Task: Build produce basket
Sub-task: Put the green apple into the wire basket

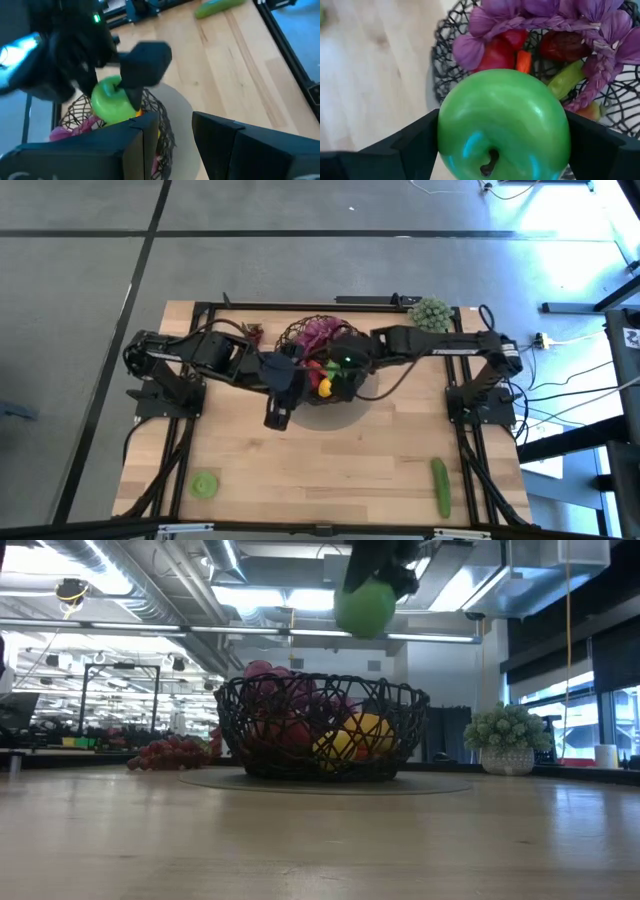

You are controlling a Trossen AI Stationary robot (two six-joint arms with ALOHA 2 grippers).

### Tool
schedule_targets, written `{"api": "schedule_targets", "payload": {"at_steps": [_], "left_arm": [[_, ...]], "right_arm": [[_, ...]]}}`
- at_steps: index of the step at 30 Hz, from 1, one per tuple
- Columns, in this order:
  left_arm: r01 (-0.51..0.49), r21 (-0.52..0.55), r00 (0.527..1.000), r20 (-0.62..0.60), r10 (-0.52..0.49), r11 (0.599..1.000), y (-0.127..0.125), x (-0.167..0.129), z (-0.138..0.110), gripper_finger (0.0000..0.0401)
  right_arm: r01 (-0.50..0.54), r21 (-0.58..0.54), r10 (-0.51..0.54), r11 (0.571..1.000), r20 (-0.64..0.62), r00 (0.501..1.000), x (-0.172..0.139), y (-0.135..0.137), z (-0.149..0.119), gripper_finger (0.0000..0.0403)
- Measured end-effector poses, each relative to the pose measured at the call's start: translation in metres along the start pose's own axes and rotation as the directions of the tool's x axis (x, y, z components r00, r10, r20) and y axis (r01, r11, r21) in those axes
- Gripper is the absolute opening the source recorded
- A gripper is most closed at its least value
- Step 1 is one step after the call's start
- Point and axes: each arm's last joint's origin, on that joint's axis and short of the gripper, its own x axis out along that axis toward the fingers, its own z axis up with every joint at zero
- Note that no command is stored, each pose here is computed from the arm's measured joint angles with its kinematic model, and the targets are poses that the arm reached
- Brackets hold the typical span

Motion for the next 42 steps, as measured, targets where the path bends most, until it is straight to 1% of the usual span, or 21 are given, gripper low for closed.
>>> {"api": "schedule_targets", "payload": {"at_steps": [3,5,6,8,10,12,14,17,19,24,27,30,33,36,39,42], "left_arm": [[-0.015,-0.007,1.000,0.007,0.015,1.000,0.000,0.000,0.001,0.0110],[-0.075,-0.041,0.997,-0.007,0.075,0.996,0.002,0.000,0.000,0.0110],[-0.128,-0.070,0.992,-0.021,0.127,0.989,0.003,0.000,-0.001,0.0110],[-0.233,-0.107,0.972,-0.064,0.227,0.966,0.007,-0.001,-0.005,0.0110],[-0.321,-0.121,0.945,-0.108,0.309,0.939,0.009,-0.002,-0.009,0.0110],[-0.385,-0.135,0.919,-0.144,0.366,0.913,0.011,-0.003,-0.013,0.0110],[-0.421,-0.165,0.903,-0.171,0.394,0.892,0.014,-0.003,-0.016,0.0110],[-0.447,-0.236,0.892,-0.192,0.409,0.863,0.019,-0.002,-0.018,0.0110],[-0.454,-0.269,0.889,-0.197,0.413,0.850,0.021,-0.001,-0.019,0.0110],[-0.457,-0.283,0.888,-0.199,0.415,0.843,0.023,-0.001,-0.019,0.0110],[-0.459,-0.284,0.887,-0.200,0.416,0.842,0.024,-0.001,-0.019,0.0110],[-0.463,-0.292,0.885,-0.203,0.419,0.837,0.025,0.000,-0.019,0.0110],[-0.463,-0.292,0.885,-0.203,0.419,0.837,0.026,0.000,-0.019,0.0110],[-0.463,-0.292,0.885,-0.203,0.418,0.837,0.025,0.000,-0.019,0.0110],[-0.463,-0.292,0.885,-0.203,0.419,0.837,0.025,0.000,-0.019,0.0110],[-0.463,-0.292,0.885,-0.203,0.419,0.837,0.025,0.000,-0.019,0.0110]], "right_arm": [[0.009,-0.005,-0.010,1.000,-0.029,1.000,0.012,-0.011,0.005,0.0336],[0.028,0.009,-0.027,1.000,-0.040,0.999,0.020,-0.019,0.008,0.0337],[0.035,0.016,-0.035,0.999,-0.048,0.998,0.024,-0.023,0.010,0.0337],[0.036,0.025,-0.034,0.999,-0.061,0.998,0.031,-0.030,0.013,0.0337],[0.028,0.008,-0.027,1.000,-0.073,0.997,0.039,-0.037,0.015,0.0337],[0.018,-0.019,-0.019,1.000,-0.077,0.997,0.049,-0.043,0.019,0.0337],[-0.006,-0.037,0.003,0.999,-0.092,0.996,0.060,-0.052,0.022,0.0337],[-0.025,-0.048,0.019,0.999,-0.111,0.994,0.077,-0.065,0.027,0.0337],[-0.037,-0.074,0.028,0.997,-0.124,0.992,0.091,-0.074,0.029,0.0337],[-0.029,-0.097,0.013,0.995,-0.160,0.987,0.118,-0.091,0.029,0.0338],[-0.027,-0.120,0.005,0.992,-0.188,0.982,0.129,-0.097,0.027,0.0338],[-0.044,-0.116,0.021,0.992,-0.189,0.982,0.131,-0.099,0.028,0.0339],[-0.108,-0.145,0.078,0.984,-0.194,0.978,0.132,-0.098,0.028,0.0341],[-0.146,-0.147,0.117,0.978,-0.188,0.975,0.132,-0.096,0.028,0.0353],[-0.154,-0.147,0.126,0.977,-0.184,0.975,0.132,-0.096,0.029,0.0368],[-0.155,-0.158,0.127,0.975,-0.175,0.976,0.132,-0.096,0.030,0.0374]]}}
